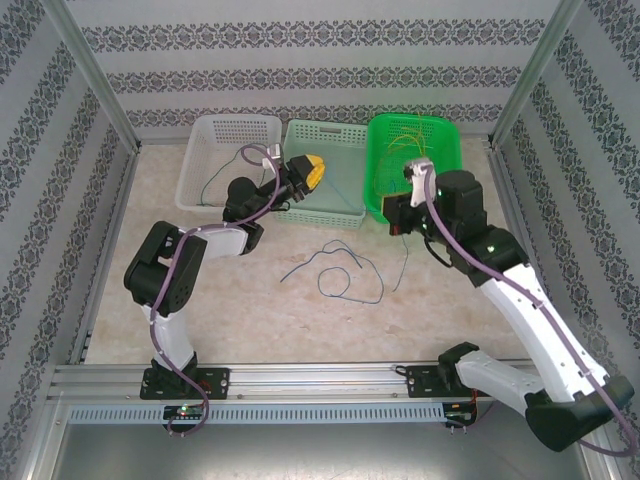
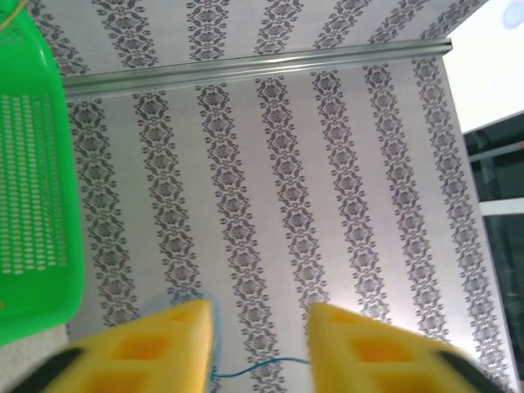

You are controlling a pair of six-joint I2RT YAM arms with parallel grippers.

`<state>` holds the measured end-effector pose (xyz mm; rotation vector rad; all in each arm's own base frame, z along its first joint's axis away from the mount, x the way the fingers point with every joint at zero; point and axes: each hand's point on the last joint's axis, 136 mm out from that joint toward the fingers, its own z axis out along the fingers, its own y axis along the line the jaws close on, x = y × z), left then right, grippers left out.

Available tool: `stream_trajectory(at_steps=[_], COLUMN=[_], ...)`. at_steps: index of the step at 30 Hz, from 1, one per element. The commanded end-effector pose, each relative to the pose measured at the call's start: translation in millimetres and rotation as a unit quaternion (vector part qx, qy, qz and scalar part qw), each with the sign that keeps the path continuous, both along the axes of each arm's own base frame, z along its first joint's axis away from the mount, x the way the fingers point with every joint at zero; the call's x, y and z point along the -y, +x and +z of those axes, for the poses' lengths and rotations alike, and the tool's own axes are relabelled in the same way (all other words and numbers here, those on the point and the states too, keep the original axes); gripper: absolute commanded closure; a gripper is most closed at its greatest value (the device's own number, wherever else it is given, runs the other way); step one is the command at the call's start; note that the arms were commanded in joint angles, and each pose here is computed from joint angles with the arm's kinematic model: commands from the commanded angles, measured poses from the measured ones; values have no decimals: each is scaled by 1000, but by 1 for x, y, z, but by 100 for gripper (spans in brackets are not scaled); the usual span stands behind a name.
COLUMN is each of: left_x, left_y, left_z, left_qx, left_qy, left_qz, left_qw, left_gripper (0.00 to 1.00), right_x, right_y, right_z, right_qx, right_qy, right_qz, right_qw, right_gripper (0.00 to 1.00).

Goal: Untangle the cables

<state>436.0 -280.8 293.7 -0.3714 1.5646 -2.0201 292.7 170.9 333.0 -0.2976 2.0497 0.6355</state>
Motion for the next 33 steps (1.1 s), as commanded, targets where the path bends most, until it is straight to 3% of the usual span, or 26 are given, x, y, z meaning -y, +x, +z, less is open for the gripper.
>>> stream_trajectory(at_steps=[1, 5, 8, 13, 19, 26, 33], left_x=[-18, -39, -52, -70, -93, -112, -123], left_y=[-6, -10, -18, -38, -52, -65, -73], left_z=[40, 49, 53, 58, 44, 26, 20], left_qx=[58, 80, 92, 121, 116, 101, 96], left_qy=[9, 70, 155, 286, 340, 372, 384], left_qz=[20, 53, 79, 113, 144, 163, 172], left_qw=[998, 993, 980, 944, 922, 908, 902], left_gripper=[37, 0, 0, 0, 0, 0, 0], right_x=[-17, -28, -36, -61, -84, -100, -116], right_y=[5, 14, 25, 52, 102, 150, 208], right_z=[50, 80, 100, 124, 121, 120, 64], right_qx=[37, 56, 74, 87, 88, 81, 30], right_qy=[50, 69, 86, 110, 120, 139, 143], right_qz=[15, 24, 27, 50, 52, 48, 35], right_qw=[998, 996, 993, 989, 988, 986, 989], right_gripper=[100, 100, 100, 100, 100, 100, 100])
